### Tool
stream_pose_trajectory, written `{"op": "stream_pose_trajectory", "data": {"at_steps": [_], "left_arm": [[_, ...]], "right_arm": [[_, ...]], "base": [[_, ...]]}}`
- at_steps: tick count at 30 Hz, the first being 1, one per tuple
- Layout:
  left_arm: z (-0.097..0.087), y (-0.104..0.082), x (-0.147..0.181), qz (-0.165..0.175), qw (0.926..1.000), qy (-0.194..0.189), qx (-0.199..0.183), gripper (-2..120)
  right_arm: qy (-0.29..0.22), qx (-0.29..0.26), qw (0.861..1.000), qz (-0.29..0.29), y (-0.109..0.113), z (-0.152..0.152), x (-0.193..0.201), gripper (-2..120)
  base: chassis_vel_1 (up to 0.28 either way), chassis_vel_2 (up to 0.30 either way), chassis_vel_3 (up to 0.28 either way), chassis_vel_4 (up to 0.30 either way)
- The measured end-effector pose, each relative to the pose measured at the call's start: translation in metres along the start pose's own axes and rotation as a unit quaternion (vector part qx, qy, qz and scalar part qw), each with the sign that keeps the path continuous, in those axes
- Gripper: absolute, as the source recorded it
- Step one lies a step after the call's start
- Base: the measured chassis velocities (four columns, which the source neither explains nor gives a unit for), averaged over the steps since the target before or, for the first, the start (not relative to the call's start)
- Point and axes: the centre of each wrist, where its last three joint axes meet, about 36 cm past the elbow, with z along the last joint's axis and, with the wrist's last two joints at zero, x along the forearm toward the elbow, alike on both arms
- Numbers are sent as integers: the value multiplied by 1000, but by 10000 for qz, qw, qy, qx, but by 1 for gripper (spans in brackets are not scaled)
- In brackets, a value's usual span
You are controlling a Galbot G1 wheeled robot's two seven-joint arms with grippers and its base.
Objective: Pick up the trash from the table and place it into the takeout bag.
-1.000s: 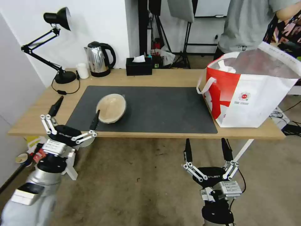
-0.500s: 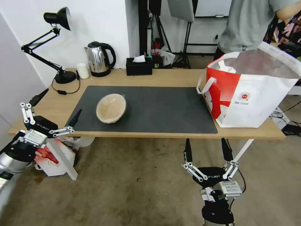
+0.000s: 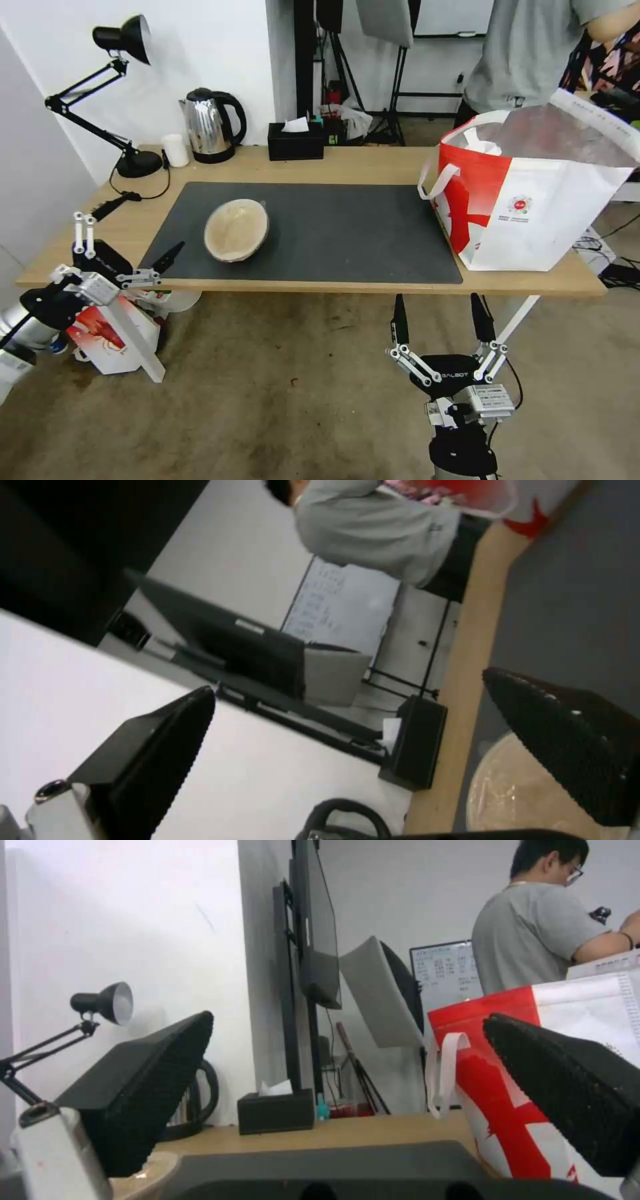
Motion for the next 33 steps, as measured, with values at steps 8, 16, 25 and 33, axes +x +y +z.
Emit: {"op": "stream_pose_trajectory", "data": {"at_steps": [8,16,25,33], "left_arm": [[0,7,-6,233,9995,-91,-192,100],[-5,13,-11,358,9986,-184,-343,100],[-10,22,-18,759,9935,-283,-802,100],[-6,33,-22,1095,9871,-199,-1148,100]], "right_arm": [[0,0,10000,0,0,0,0,100],[0,0,10000,0,0,0,0,100],[0,0,10000,0,0,0,0,100],[0,0,10000,0,0,0,0,100]], "base": [[0,0,0,0],[0,0,0,0],[0,0,0,0],[0,0,0,0]]}}
